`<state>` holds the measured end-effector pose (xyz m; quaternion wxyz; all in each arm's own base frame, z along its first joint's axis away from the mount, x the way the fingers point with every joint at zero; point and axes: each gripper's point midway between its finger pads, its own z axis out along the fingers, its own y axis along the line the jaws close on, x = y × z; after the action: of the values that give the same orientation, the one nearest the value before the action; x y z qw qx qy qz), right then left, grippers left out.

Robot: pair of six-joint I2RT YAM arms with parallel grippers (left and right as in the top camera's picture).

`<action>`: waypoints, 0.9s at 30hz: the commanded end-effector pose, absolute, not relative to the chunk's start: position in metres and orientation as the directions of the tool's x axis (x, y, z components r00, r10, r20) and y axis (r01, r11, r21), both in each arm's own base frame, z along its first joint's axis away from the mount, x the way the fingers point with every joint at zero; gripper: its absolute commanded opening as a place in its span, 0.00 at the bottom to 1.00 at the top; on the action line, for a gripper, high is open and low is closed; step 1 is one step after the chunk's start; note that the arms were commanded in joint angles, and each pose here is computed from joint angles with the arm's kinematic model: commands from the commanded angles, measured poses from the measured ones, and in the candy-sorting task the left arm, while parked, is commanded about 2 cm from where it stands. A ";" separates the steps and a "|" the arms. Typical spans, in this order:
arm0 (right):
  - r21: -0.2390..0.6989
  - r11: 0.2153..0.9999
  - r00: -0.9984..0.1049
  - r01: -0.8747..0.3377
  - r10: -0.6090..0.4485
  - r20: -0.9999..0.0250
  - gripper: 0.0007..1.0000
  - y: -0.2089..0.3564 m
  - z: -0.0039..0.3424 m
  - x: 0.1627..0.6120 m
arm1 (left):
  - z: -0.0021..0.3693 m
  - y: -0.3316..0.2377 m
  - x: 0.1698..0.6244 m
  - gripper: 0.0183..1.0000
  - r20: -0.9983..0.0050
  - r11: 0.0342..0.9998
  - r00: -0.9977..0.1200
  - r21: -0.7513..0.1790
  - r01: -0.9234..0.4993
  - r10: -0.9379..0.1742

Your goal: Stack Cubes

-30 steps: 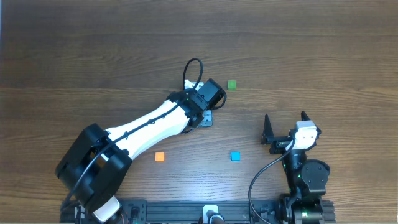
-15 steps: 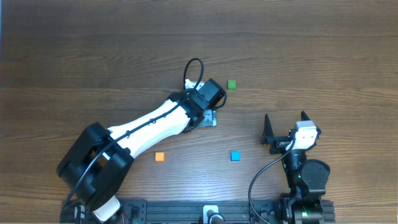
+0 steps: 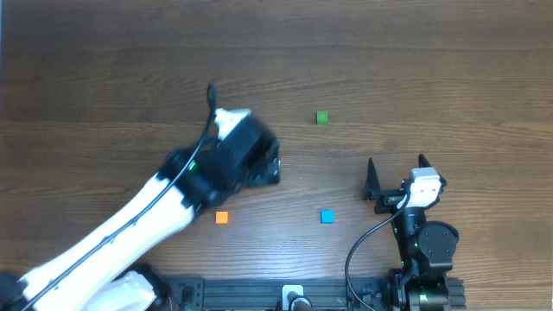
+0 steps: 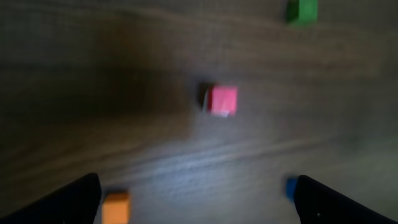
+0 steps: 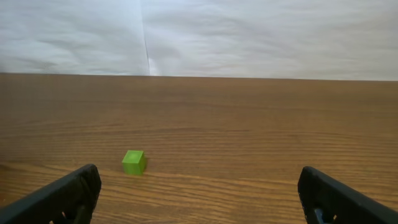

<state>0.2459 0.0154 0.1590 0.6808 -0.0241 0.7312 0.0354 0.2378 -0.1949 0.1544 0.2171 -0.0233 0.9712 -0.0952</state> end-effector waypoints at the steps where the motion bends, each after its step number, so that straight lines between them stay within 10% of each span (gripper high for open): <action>1: 0.012 0.996 -0.074 -0.083 0.005 -0.997 0.99 0.015 0.157 0.246 | 0.109 -0.158 0.201 1.00 -0.373 0.991 -0.922 -0.122 -0.059 -0.100; 27: 0.012 0.996 -0.075 -0.083 0.005 -0.997 0.99 0.015 0.157 0.246 | 0.005 -0.130 0.160 0.91 -0.181 0.990 -0.973 -0.042 -0.137 -0.142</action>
<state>0.2459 0.0154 0.1589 0.6807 -0.0241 0.7313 0.0354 0.1650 -0.1319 0.0126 0.1100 -0.0790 0.9906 -0.0209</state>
